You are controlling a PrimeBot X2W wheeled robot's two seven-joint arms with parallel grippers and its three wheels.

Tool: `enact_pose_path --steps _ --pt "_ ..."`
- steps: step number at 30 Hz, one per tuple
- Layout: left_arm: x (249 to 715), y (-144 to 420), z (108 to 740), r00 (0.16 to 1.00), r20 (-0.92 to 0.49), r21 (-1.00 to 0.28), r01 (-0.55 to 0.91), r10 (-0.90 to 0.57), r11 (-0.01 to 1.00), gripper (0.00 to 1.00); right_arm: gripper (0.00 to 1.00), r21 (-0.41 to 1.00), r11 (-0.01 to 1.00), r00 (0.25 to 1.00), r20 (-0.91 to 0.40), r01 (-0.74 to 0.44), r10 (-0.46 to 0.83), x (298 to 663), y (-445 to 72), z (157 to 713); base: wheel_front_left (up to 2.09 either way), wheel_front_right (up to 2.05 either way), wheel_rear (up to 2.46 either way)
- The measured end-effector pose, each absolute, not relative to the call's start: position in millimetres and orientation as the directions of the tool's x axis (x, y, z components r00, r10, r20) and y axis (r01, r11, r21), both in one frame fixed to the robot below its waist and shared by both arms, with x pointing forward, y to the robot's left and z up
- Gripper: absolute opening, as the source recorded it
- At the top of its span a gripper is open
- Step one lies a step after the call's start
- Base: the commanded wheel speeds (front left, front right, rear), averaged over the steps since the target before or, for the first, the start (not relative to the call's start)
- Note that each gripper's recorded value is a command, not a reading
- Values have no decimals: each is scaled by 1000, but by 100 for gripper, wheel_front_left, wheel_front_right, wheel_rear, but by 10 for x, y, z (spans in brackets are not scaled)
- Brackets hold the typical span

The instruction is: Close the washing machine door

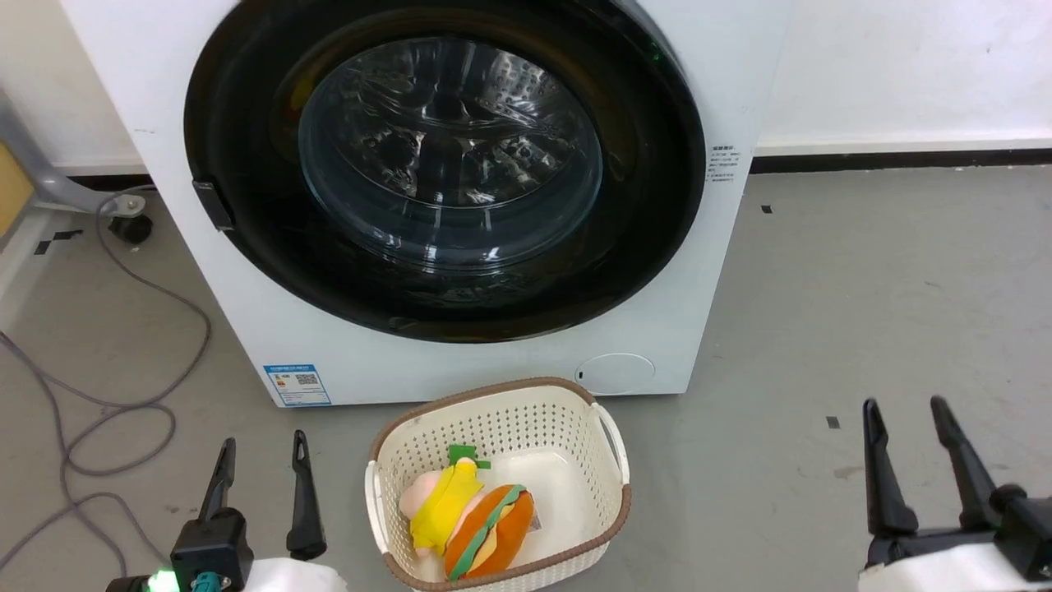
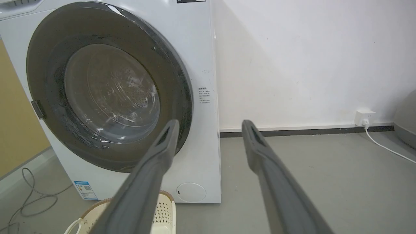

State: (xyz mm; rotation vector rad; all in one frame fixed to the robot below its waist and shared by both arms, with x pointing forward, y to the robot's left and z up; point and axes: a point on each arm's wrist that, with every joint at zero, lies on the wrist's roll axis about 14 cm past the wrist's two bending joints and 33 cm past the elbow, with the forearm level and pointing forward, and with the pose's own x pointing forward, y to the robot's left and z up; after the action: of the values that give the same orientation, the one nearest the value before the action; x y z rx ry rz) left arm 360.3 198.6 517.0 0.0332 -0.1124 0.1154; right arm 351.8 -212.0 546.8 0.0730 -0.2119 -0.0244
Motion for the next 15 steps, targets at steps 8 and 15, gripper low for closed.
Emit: enact_pose_path --steps 8,15 --pt "3597 1987 5147 988 106 24 -114 110 993 0 0 76 997 981 193 13 -27 3497 -2104 5414 0 0 0" --pt "3598 1988 5136 989 95 24 -113 110 993 0 0 74 997 984 179 6 -19 3506 -2080 5393 0 0 0"
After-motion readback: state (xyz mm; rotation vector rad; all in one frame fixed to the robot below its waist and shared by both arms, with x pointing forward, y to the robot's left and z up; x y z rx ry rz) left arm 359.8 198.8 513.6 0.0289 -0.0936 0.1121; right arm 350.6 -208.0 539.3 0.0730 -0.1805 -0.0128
